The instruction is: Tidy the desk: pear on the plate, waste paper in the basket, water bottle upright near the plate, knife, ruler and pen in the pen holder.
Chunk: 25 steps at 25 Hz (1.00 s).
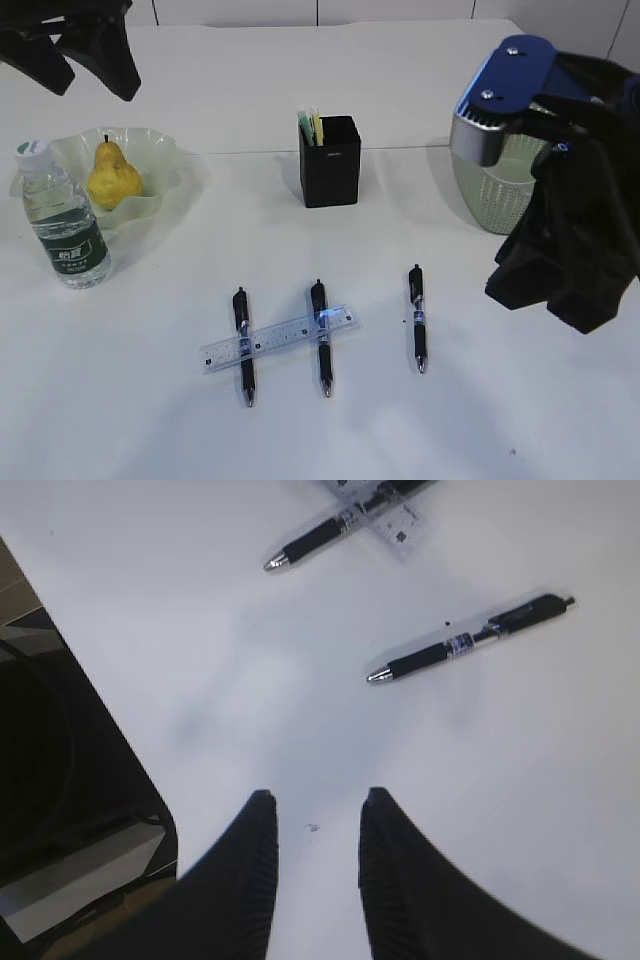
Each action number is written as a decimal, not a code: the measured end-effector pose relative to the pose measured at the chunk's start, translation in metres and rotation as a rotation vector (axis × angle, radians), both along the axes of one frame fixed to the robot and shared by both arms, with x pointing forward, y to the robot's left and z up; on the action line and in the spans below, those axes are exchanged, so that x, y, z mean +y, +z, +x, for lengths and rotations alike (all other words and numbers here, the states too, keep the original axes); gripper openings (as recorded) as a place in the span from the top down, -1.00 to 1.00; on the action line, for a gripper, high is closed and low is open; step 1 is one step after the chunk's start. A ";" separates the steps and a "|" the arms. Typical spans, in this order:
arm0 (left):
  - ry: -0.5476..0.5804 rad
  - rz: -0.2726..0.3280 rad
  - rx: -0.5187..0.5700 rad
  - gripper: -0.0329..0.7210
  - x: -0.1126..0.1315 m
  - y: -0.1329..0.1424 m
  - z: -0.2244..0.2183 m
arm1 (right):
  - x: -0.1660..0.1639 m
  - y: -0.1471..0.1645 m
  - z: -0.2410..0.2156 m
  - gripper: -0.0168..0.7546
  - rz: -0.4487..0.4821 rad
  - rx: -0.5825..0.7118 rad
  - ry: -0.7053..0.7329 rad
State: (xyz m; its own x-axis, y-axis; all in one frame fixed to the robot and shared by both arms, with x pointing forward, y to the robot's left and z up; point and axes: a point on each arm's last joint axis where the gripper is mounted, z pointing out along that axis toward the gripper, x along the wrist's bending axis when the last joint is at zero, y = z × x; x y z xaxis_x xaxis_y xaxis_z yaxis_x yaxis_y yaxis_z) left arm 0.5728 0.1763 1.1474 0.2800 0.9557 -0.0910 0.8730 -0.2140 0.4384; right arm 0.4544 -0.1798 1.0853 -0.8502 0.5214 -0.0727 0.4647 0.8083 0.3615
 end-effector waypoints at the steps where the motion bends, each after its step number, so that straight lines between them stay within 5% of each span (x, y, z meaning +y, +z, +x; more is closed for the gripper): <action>1: 0.002 -0.002 -0.002 -0.45 0.000 0.001 -0.001 | 0.001 0.002 0.002 0.33 0.002 -0.004 0.012; 13: 0.048 -0.020 -0.028 -0.45 0.013 0.013 -0.006 | 0.026 -0.007 0.047 0.33 -0.042 0.120 0.073; 25: 0.264 -0.030 -0.103 -0.42 0.087 0.039 -0.011 | 0.046 -0.016 0.067 0.33 -0.009 0.132 0.223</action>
